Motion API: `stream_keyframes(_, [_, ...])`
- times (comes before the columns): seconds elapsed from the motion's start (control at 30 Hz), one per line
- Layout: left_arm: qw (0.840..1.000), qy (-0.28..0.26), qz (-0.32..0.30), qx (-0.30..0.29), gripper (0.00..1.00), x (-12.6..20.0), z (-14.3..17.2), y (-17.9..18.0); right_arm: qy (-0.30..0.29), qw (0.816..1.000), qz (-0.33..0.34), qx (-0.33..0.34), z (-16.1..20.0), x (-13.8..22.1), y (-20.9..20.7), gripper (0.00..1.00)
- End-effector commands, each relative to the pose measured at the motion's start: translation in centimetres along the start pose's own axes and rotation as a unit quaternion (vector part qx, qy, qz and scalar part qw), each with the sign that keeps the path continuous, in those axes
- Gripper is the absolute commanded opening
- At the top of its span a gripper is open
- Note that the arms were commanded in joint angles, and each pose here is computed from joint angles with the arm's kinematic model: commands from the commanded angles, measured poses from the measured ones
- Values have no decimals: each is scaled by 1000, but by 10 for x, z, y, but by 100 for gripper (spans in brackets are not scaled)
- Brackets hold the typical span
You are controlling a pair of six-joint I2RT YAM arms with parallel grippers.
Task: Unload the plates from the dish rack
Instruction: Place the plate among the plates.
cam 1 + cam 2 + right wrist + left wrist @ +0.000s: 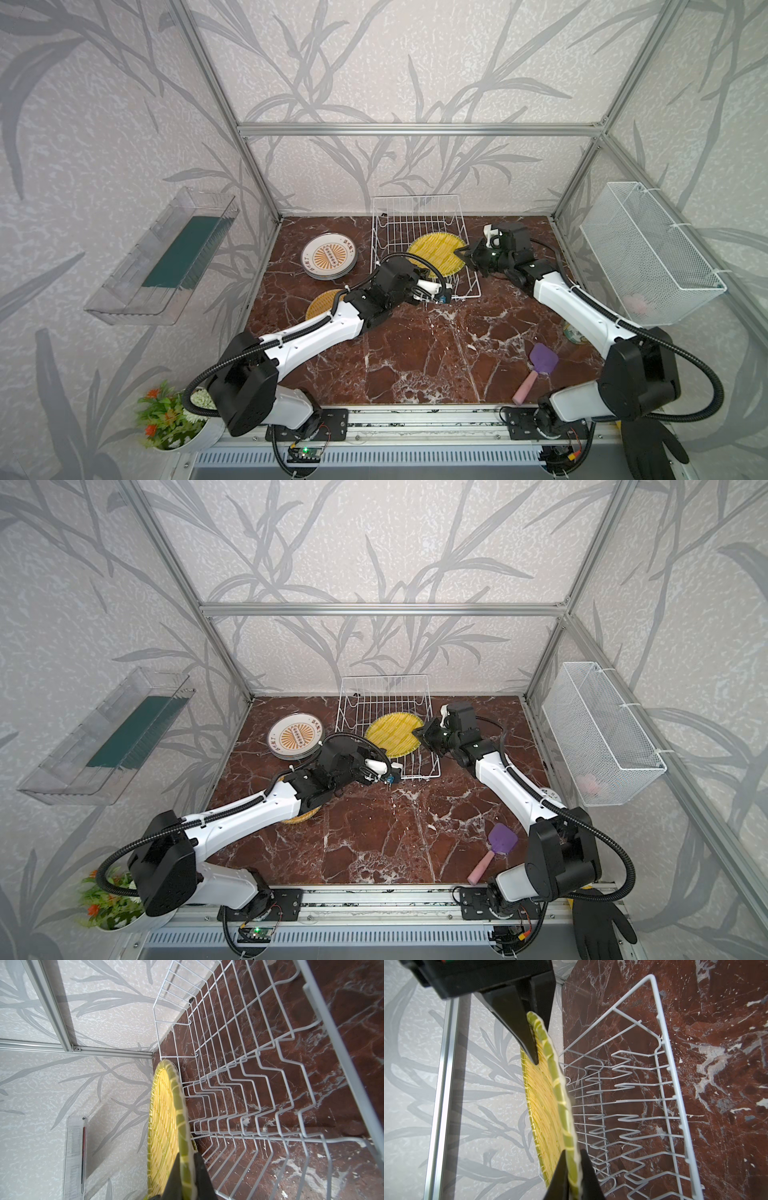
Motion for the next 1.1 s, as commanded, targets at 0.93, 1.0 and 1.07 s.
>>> stream_keyframes(0.93, [741,-115,142,646,89,52,8,84,-149,921,-89,349,-23,75,33,0])
stream_keyframes(1.0, [729,-115,164,655,87,44,7,80,-145,912,-108,368,-20,74,38,0])
stream_keyframes(1.07, [720,-116,182,660,86,36,5,77,-143,905,-124,382,-18,74,43,0])
Point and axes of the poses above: each gripper's point midway between its finger pads, its own x axis back along the fingers, its own y axis along the line the jaws close on, z = x × y, the point moved 1 cm from there along x, back along the fingers, and after that the axes turned 9 degrees about x, right-handed, at the moved point
